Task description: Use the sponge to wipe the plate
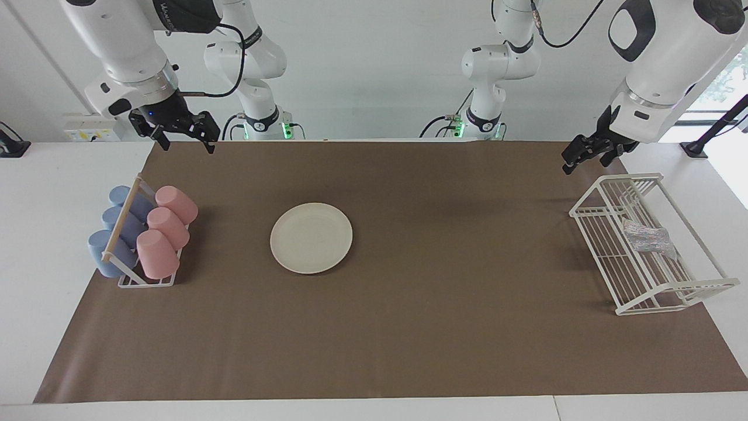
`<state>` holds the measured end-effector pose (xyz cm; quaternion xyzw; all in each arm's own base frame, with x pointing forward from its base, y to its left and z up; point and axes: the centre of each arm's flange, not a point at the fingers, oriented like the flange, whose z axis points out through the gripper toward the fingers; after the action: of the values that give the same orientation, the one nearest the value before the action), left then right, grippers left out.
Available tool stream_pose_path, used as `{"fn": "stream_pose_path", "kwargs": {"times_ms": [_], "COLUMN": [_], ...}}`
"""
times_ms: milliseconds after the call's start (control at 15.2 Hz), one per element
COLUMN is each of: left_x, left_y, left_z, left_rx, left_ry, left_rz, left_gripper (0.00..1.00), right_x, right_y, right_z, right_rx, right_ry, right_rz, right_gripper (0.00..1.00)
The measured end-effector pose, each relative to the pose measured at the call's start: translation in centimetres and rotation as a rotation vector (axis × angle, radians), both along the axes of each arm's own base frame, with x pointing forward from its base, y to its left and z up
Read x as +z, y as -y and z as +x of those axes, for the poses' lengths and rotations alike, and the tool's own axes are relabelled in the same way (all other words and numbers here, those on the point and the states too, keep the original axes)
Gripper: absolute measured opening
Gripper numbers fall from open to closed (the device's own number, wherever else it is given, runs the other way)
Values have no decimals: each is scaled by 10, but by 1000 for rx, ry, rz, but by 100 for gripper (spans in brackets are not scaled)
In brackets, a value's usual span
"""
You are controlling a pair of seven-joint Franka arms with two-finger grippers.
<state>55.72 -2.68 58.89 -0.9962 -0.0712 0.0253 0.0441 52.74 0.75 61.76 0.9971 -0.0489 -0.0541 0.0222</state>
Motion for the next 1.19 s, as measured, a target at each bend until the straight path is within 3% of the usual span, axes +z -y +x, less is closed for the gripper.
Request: {"fn": "stream_pose_path", "kwargs": {"times_ms": [264,462,660,858,1187], "left_x": [-24,-60,-111,-153,-177], "left_y": [14,17,17,7,-4], "left_z": [4,22,49,63,69], "left_rx": [-5,-22,-76,-90,-77], "left_ry": [18,36,52,80,84], "left_rz": [214,390,537,659,726], "left_gripper": [100,100,100,100,99], "right_x": [0,1,4,4,4], "right_y": [0,-1,-4,-12,-45], "right_z": [0,2,6,6,4], "right_rx": [-16,-82,-230,-409,-770], "right_ry": [3,17,61,67,75], "right_rz": [-2,-8,-18,-27,-48], "right_gripper": [100,100,100,100,100]}}
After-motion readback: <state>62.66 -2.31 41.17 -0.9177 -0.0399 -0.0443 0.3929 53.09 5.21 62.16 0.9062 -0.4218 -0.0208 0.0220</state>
